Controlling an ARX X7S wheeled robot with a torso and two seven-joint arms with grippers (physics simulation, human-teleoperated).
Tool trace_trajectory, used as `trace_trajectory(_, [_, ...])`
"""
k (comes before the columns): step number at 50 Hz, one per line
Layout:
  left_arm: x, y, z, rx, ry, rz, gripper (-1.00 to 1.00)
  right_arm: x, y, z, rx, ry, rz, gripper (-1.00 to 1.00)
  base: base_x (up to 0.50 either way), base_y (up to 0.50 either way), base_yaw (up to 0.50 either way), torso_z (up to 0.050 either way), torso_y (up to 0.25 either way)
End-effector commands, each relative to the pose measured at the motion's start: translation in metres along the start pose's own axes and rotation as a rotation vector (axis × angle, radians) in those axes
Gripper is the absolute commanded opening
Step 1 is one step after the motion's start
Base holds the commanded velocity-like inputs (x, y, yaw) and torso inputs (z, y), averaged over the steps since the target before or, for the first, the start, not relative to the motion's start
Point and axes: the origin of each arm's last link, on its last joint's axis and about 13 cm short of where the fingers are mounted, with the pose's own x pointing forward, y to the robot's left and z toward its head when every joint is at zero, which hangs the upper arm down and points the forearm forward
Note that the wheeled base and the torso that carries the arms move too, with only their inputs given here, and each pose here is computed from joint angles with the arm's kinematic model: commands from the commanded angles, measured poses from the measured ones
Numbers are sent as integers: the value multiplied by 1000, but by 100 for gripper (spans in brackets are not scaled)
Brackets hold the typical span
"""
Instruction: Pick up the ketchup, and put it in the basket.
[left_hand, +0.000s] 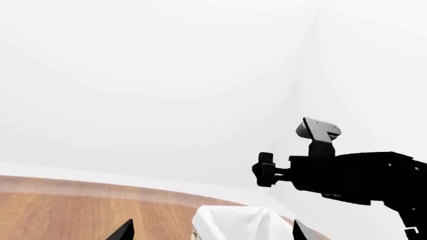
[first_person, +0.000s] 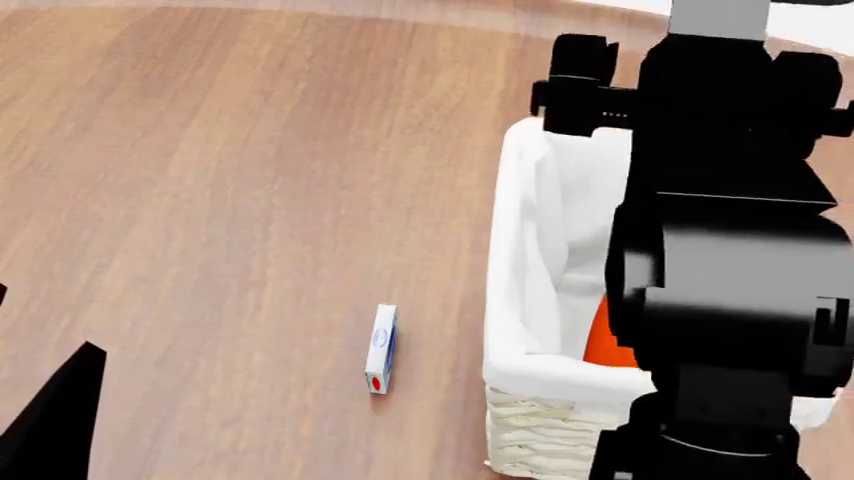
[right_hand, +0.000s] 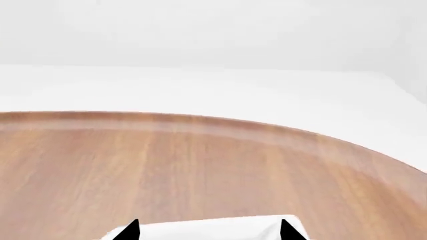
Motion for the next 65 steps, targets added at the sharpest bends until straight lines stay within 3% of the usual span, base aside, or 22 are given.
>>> trace_trajectory(1, [2, 1, 1, 30, -27, -7, 100, -39, 6, -29, -14, -175, 74, 100, 0, 0, 0, 0, 0])
trace_trajectory(11, [1, 1, 1, 29, -29, -6, 100, -55, 0, -56, -31, -249, 113, 100, 0, 0, 0, 0, 0])
trace_trajectory(18, [3, 2, 0, 37, -20, -4, 100, -59, -6, -75, -130, -336, 97, 100, 0, 0, 0, 0, 0])
trace_trajectory(30, [3, 1, -1, 37, -12, -3, 100, -77, -10, -101, -174, -436, 95, 100, 0, 0, 0, 0, 0])
trace_trajectory(39, [3, 2, -4, 35, -8, -4, 100, -91, -9, -125, -193, -445, 100, 100, 0, 0, 0, 0, 0])
trace_trajectory(42, [3, 2, -3, 35, -8, -4, 100, -97, -9, -130, -239, -485, 92, 100, 0, 0, 0, 0, 0])
trace_trajectory(65, [4, 1, -4, 34, 1, -4, 100, -132, -12, -167, -140, -531, 39, 100, 0, 0, 0, 0, 0])
